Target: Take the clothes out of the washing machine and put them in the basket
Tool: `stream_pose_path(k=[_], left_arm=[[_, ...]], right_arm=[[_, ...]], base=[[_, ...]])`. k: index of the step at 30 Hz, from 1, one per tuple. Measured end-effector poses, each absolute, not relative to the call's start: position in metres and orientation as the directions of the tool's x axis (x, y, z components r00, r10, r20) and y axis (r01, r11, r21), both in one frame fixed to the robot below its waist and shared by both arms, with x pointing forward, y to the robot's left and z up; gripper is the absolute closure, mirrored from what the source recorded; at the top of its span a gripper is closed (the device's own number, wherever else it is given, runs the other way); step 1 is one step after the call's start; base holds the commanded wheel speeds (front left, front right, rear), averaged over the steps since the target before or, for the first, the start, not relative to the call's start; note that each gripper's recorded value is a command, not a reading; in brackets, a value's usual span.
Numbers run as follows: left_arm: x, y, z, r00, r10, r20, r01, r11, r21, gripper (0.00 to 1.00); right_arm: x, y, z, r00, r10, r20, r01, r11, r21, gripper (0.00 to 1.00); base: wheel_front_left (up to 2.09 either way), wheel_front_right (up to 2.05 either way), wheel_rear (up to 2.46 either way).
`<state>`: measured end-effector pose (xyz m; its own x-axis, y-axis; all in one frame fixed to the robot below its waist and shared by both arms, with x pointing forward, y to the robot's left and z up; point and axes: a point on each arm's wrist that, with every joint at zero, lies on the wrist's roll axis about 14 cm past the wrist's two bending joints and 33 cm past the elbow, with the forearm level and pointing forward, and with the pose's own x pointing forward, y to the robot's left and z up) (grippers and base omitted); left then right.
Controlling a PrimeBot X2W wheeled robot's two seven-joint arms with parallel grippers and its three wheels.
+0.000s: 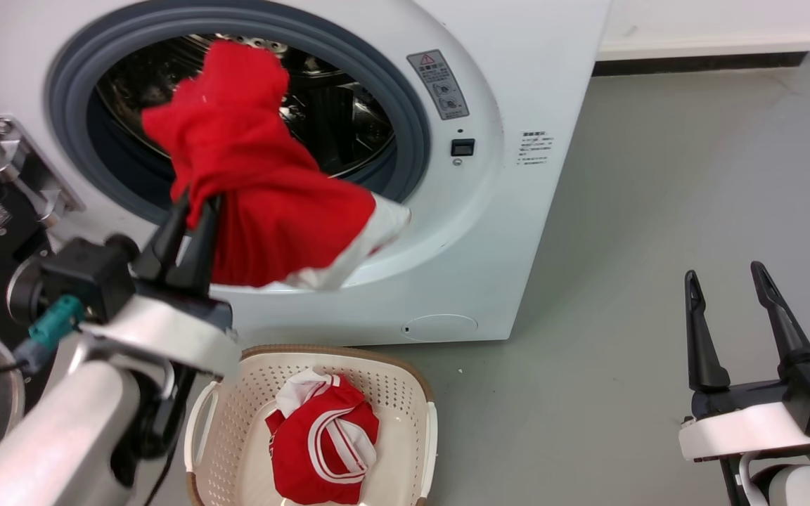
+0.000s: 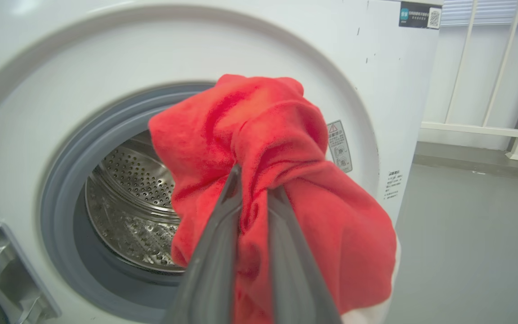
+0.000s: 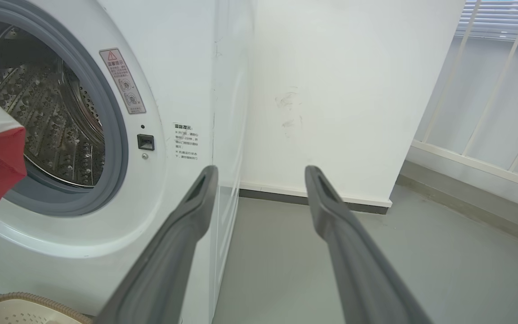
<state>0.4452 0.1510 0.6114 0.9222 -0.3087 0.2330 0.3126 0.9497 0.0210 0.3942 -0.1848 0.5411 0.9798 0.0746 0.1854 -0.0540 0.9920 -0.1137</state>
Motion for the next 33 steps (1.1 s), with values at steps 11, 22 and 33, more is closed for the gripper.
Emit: stream_pose_path(k=[11, 22, 33], left_arm=[[0.415, 0.148, 0.534, 0.952, -0.306, -0.022, 0.304, 0.951, -0.066, 1.00], [0.399, 0.155, 0.377, 0.841, -0.288, -0.458, 0.244, 0.957, -0.154, 1.00], [0.395, 0.178, 0.254, 0.640, -0.190, -0.745, 0.219, 0.974, -0.061, 1.00]], right_arm=[[0.399, -0.179, 0.535, 0.981, 0.092, 0.169, -0.074, 0.991, -0.113, 0.00], [0.416, -0.188, 0.513, 0.991, 0.069, 0.114, -0.054, 0.990, -0.130, 0.00], [0.434, -0.205, 0.469, 1.000, 0.028, 0.008, -0.026, 0.988, -0.152, 0.00]], base=[[0.00, 0.00, 0.00], [0.00, 0.00, 0.00], [0.00, 0.00, 0.00]])
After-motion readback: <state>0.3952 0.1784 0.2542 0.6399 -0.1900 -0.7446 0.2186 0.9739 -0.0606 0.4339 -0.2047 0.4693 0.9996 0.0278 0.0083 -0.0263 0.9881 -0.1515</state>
